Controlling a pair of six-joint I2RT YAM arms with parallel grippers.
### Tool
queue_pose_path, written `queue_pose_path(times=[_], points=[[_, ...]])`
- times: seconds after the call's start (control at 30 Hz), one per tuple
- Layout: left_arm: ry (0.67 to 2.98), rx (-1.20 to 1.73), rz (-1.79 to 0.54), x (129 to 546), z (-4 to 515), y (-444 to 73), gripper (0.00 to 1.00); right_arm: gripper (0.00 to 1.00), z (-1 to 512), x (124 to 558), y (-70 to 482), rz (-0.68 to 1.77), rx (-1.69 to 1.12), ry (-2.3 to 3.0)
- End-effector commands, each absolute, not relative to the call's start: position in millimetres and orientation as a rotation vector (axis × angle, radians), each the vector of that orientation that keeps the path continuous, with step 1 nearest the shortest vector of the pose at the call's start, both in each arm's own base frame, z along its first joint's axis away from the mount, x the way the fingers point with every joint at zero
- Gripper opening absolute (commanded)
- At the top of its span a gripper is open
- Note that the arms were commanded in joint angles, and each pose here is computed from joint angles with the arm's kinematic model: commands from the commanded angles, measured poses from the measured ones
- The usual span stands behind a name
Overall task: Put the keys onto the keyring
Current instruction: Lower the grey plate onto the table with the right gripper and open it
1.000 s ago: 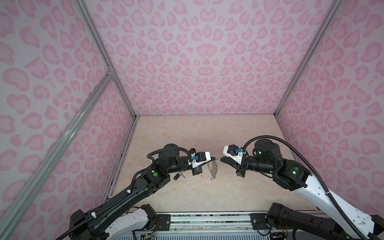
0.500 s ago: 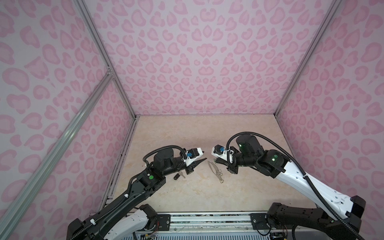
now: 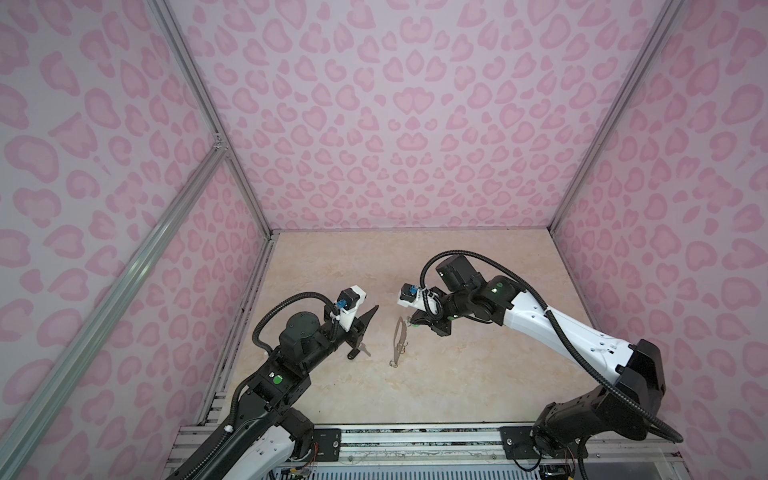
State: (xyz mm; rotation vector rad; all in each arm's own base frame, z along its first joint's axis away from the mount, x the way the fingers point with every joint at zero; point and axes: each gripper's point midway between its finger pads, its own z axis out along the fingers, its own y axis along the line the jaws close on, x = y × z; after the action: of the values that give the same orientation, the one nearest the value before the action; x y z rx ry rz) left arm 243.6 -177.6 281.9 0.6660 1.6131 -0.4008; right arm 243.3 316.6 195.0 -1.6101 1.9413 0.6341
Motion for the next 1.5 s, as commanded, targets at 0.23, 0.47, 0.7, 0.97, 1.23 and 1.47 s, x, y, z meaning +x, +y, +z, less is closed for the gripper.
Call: queue_pose_path(times=[0.23,0.47,0.7,0.97,1.23,1.47], points=[[1.733,0.595,-0.364,254,258,-168,0.43,0.0,126,261,277,0.571,-1.664,2.169],[1.776,0.665,-0.367,263,244,-181,0.43,0.0,96,270,235,0.451,-1.597,2.312],[1.801,0.707,-0.368,269,236,-190,0.43,0.0,56,266,197,0.363,-1.623,2.459],[1.809,0.734,-0.376,273,232,-196,0.43,0.0,30,264,167,0.311,-1.643,2.544],[1.828,0.735,-0.372,274,227,-196,0.43,0.0,19,265,161,0.278,-1.682,2.567],[1.852,0.714,-0.352,273,218,-189,0.45,0.0,14,265,147,0.18,-1.704,2.61]])
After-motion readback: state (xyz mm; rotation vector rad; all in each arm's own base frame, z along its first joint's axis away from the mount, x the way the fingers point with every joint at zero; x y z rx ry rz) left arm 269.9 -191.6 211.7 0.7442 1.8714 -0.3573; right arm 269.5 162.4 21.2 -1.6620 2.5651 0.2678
